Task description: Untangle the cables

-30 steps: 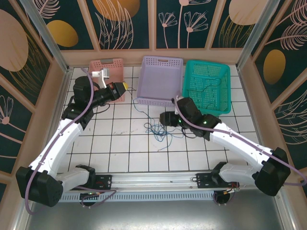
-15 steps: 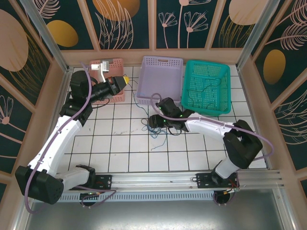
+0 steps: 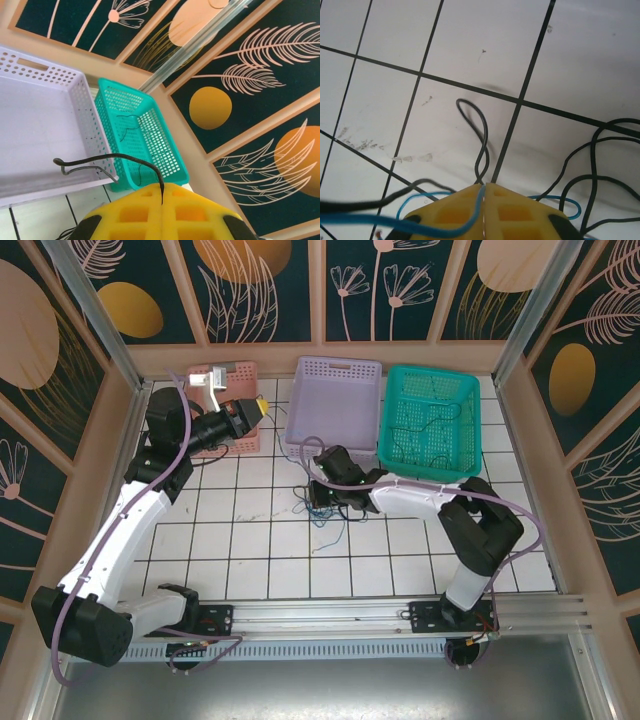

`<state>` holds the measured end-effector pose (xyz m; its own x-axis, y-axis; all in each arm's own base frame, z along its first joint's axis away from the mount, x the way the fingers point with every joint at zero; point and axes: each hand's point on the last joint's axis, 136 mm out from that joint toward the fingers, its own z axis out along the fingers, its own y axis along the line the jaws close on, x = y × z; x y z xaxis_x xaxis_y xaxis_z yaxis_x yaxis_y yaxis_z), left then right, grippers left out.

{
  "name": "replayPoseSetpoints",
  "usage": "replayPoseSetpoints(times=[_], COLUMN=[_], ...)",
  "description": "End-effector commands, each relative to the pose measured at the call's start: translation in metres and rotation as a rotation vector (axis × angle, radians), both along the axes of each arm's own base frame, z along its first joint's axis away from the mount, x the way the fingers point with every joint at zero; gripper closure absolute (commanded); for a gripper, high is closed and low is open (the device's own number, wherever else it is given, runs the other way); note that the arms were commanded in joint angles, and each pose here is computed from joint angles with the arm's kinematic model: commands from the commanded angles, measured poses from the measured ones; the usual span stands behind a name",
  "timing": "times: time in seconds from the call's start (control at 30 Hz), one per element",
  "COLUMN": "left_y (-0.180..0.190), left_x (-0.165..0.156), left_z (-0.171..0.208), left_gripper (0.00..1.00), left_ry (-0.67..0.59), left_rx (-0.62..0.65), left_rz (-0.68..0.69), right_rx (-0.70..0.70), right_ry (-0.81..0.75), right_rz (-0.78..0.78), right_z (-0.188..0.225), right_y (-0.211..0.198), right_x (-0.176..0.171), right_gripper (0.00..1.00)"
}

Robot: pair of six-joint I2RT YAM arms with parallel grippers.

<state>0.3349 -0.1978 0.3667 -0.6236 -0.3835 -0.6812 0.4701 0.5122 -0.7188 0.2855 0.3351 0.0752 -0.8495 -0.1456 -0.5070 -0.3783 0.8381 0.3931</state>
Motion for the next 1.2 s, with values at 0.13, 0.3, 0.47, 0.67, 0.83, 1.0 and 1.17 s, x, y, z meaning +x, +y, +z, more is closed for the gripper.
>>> replayPoseSetpoints(times=[0.13, 0.3, 0.47, 0.67, 0.83, 1.0, 1.17], left_y=[0.052, 0.109, 0.15, 0.182, 0.197, 0.202, 0.214], left_x=[0.029, 0.041, 0.037, 0.027, 0.021, 0.013, 0.004], left_z=[-0.029, -0.051, -0.073, -0.095, -0.108, -0.127, -0.143], left_gripper=[1.0, 1.0, 1.0, 1.0, 1.0, 1.0, 1.0], left_ry=[0.111, 0.222, 0.312, 0.378, 0.411, 0.446, 0.477], left_rx=[0.252, 0.453, 0.583, 0.654, 0.703, 0.737, 0.789], left_rz=[0.33, 0.616, 0.799, 0.911, 0.952, 0.957, 0.985], right_rx=[-0.006, -0.072, -0.121, -0.158, -0.143, -0.079, -0.048], right_ry=[0.0, 0.029, 0.051, 0.093, 0.09, 0.044, -0.002], right_rz=[0.016, -0.058, -0.22, -0.399, -0.51, -0.646, -0.778], right_z=[0.005, -0.004, 0.0, -0.002, 0.012, 0.046, 0.079], right_y=[-0.017, -0.06, -0.115, -0.174, -0.2, -0.221, -0.246], right_x=[-0.018, -0.032, -0.034, -0.041, -0.038, -0.027, -0.019], right_gripper=[1.0, 1.0, 1.0, 1.0, 1.0, 1.0, 1.0])
